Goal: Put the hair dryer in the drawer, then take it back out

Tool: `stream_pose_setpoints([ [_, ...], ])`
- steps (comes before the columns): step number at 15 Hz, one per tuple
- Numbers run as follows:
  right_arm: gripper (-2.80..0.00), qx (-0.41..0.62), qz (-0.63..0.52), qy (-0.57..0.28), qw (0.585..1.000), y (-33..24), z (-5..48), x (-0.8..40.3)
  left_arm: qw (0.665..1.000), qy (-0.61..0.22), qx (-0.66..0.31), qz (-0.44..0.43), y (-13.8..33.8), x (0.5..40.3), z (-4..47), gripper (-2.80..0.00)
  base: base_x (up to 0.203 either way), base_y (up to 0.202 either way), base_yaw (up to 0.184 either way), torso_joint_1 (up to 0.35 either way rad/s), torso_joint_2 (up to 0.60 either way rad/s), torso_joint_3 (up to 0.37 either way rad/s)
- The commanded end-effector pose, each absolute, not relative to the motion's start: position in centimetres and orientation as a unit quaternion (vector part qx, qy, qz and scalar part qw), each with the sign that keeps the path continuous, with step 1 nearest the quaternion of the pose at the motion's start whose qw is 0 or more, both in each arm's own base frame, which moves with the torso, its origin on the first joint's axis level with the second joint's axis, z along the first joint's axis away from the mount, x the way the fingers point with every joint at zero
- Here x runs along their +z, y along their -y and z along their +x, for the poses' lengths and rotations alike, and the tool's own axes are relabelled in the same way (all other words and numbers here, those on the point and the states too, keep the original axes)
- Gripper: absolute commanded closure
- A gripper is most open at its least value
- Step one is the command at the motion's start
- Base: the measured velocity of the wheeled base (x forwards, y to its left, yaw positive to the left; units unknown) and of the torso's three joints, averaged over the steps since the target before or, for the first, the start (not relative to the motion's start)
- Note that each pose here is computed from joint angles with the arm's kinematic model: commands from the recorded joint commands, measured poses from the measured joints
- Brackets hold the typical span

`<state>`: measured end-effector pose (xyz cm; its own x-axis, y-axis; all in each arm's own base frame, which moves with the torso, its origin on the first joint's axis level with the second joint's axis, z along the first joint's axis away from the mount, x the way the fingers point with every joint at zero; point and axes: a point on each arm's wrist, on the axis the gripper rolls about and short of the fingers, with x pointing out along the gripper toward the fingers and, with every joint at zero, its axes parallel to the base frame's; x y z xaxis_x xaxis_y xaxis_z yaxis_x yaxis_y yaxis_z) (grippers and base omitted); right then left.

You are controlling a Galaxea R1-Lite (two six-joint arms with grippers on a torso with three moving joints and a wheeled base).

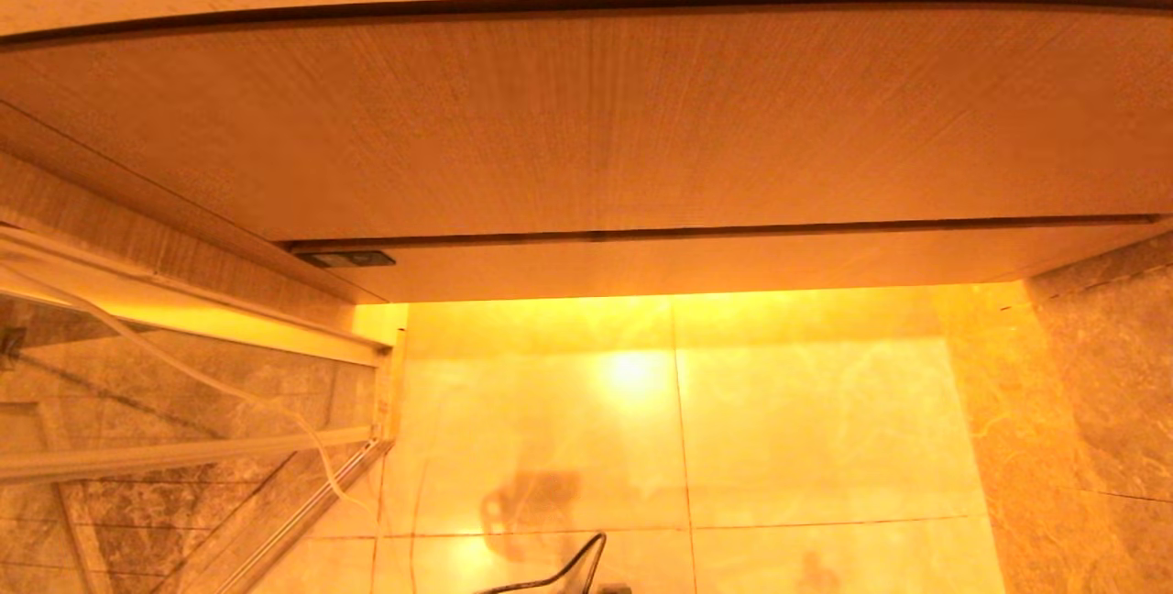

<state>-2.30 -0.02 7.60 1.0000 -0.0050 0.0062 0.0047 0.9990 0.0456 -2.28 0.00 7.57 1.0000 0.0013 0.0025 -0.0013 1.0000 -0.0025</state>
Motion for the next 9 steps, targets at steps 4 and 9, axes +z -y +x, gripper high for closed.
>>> stream_pose_setpoints([
  [4, 0.0, -0.002, 0.022, -0.001, 1.0, 0.02, -2.25, 7.54, 1.0, 0.002, 0.001, -0.002, 0.0, 7.58, -2.28, 0.0, 0.0, 0.0, 0.0, 0.0, 0.0, 0.0],
  [9, 0.0, -0.004, 0.024, -0.001, 1.0, 0.03, -2.25, 7.54, 1.0, 0.002, 0.001, -0.002, 0.0, 7.58, -2.28, 0.0, 0.0, 0.0, 0.0, 0.0, 0.0, 0.0],
])
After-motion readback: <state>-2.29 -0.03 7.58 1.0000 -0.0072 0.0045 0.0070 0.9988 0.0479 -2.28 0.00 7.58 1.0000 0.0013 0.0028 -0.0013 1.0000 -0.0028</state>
